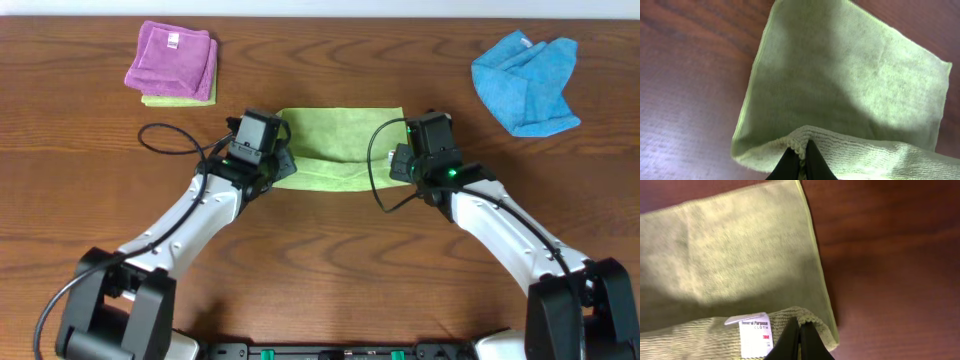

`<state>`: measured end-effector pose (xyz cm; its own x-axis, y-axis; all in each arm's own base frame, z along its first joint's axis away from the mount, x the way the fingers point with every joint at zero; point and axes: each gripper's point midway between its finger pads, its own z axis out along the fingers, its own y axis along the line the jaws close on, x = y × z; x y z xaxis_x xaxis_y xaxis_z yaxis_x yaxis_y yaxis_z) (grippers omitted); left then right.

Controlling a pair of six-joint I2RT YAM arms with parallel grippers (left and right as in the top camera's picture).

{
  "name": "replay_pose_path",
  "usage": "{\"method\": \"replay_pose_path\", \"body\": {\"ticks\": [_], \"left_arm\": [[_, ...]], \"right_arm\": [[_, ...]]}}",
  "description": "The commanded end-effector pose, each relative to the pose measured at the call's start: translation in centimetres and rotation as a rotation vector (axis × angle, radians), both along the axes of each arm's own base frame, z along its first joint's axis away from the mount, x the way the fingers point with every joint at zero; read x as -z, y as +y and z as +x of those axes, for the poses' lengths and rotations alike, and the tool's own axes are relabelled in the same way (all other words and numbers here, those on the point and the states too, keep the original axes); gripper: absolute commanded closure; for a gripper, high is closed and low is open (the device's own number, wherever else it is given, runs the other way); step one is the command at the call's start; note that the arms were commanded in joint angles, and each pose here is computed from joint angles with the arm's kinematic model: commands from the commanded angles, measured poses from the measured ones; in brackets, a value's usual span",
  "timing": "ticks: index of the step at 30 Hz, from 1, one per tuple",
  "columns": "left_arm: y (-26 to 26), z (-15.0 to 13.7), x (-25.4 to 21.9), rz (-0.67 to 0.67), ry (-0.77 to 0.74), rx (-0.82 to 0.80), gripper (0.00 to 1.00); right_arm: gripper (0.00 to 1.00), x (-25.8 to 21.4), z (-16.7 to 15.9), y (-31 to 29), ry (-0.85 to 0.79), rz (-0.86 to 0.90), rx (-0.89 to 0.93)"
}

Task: Fold the cloth
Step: 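Lift the bottom edge with both grippers and fold it up toward the top edge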

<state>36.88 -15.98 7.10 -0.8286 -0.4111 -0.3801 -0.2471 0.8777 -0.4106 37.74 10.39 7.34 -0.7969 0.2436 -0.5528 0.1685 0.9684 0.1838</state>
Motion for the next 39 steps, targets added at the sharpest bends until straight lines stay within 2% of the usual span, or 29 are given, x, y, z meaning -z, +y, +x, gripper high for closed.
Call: {"method": "replay_pose_path", "body": {"ticks": [1, 12, 20, 28, 39], "left_arm": [[0.1, 1.1, 0.5, 0.018, -0.019, -0.002, 0.94], [2.5, 4.8, -1.5, 0.026, -0.140, -0.059, 0.94], [2.6, 6.0, -2.1, 0.024, -0.190, -0.056, 0.94], [1.7, 7.1, -0.2, 0.003, -0.176, -0.037, 0.94], [0.4, 11.0, -0.3, 0.011, -0.198, -0.009, 0.94]], "right_arm": [[0.99, -1.5, 1.2, -0.4, -0.062, -0.026, 0.000], [0.99, -2.5, 3.8, -1.7, -0.158, -0.064, -0.037], [0.98, -0.5, 4.8, -0.5, -0.150, -0.022, -0.069], [0.99, -0.5, 5.4, -0.8, -0.171, -0.032, -0.047], [0.99, 0.8, 6.7, -1.0, -0.193, -0.048, -0.047]]}}
